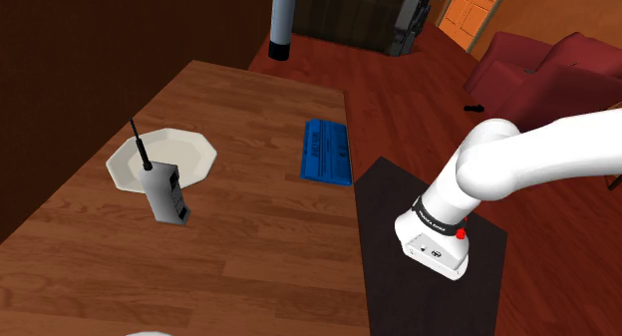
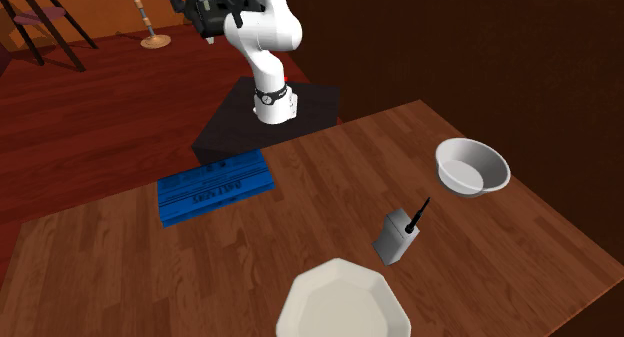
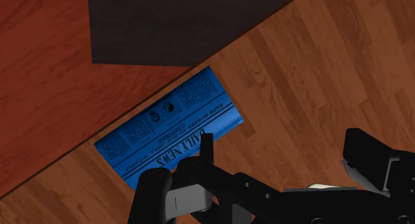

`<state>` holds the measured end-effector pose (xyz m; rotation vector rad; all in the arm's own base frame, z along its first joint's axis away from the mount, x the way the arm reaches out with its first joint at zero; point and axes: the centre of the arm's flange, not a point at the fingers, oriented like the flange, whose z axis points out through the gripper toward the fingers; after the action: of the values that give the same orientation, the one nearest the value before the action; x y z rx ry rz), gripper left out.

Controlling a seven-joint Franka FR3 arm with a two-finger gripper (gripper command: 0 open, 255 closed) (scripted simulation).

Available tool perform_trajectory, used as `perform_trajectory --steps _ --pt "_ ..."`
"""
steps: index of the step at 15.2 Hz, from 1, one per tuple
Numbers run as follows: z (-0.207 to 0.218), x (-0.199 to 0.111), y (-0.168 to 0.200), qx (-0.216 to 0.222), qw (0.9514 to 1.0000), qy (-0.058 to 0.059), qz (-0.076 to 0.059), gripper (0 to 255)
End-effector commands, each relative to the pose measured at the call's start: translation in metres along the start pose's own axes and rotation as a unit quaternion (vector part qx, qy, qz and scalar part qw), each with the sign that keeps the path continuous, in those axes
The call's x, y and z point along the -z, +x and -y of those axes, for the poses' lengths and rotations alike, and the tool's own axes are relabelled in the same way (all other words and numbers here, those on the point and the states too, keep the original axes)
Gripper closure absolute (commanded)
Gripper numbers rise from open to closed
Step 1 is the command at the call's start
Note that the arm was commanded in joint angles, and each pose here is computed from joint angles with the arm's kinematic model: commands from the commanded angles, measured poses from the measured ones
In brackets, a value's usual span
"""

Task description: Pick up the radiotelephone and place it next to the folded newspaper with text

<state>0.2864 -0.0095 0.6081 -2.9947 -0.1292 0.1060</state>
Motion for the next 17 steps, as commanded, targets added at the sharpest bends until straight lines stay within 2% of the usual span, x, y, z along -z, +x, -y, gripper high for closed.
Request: perform_trajectory --steps 1,9,17 --pt "0.000 0.000 0.000 0.000 1.0000 0.000 0.000 0" --pt "0.069 -0.050 0.066 0.047 0.9988 -0.014 -0.005 0" --pt "0.142 -0.100 0.125 0.094 0.9951 -0.028 -0.010 0"
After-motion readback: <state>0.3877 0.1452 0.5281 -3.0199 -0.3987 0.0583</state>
